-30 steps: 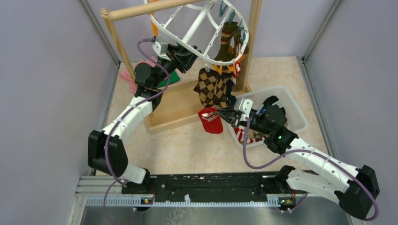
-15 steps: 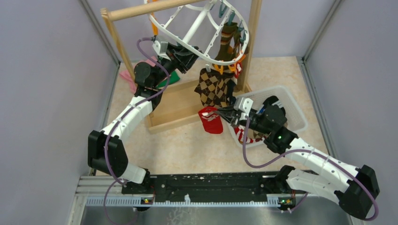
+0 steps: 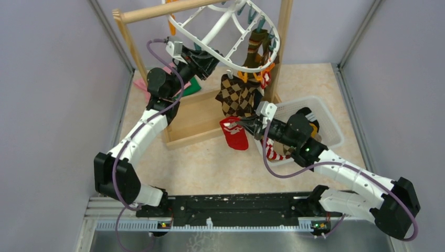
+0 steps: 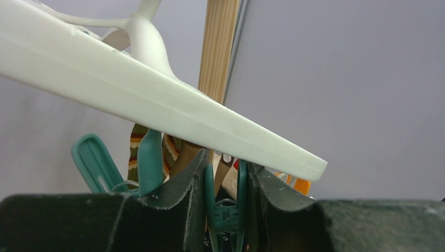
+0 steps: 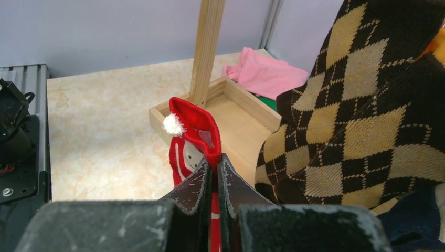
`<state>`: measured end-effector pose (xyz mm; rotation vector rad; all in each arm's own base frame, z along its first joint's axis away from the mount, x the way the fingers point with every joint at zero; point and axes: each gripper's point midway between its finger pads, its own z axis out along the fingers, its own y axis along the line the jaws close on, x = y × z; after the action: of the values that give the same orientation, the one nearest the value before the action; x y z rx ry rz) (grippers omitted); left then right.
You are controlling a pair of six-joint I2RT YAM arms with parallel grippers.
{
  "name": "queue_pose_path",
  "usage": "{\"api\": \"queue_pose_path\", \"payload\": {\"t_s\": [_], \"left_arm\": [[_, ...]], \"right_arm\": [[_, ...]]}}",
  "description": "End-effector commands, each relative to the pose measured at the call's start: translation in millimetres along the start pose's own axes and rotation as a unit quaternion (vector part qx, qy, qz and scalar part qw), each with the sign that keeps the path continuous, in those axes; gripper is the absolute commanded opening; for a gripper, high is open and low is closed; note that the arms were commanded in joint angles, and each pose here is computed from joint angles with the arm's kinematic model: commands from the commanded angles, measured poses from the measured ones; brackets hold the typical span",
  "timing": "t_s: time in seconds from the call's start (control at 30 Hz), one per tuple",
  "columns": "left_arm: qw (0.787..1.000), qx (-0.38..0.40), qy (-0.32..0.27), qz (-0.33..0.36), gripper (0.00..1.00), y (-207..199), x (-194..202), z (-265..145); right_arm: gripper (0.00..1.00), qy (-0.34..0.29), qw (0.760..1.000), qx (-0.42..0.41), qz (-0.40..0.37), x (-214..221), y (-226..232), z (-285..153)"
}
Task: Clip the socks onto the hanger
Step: Open the clamp at the hanger.
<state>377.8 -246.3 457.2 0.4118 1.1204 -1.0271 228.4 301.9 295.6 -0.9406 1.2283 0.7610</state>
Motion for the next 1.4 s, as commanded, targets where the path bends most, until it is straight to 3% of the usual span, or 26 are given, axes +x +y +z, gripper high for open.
{"api": "queue_pose_path", "payload": {"t_s": [0.0,0.4,0.93,1.17,1.27,1.37], "left_arm": [[0.999,-0.025,-0.022,-0.013,0.29,1,-26,3],[0.999,-0.048,-0.021,-0.004,0.51,6,-28,-1],[0.998,-0.054,-0.027,0.017,0.52,5,-37,-9],[0.998,-0.049,-0.021,0.024,0.47,4,-36,-10],[0.999,-0.042,-0.016,0.023,0.37,4,-34,-9],[0.999,-0.032,-0.011,0.022,0.16,2,-32,-7]], "right_arm": [[0.00,-0.036,0.999,0.018,-0.002,-33,-12,5],[0.00,-0.034,0.999,0.018,0.001,-31,-11,5],[0.00,-0.033,0.999,0.015,0.002,-30,-10,4],[0.00,-0.032,0.999,0.014,0.001,-29,-9,4],[0.00,-0.032,0.999,0.014,0.002,-29,-9,4],[0.00,-0.032,0.999,0.014,0.002,-29,-9,5]]}}
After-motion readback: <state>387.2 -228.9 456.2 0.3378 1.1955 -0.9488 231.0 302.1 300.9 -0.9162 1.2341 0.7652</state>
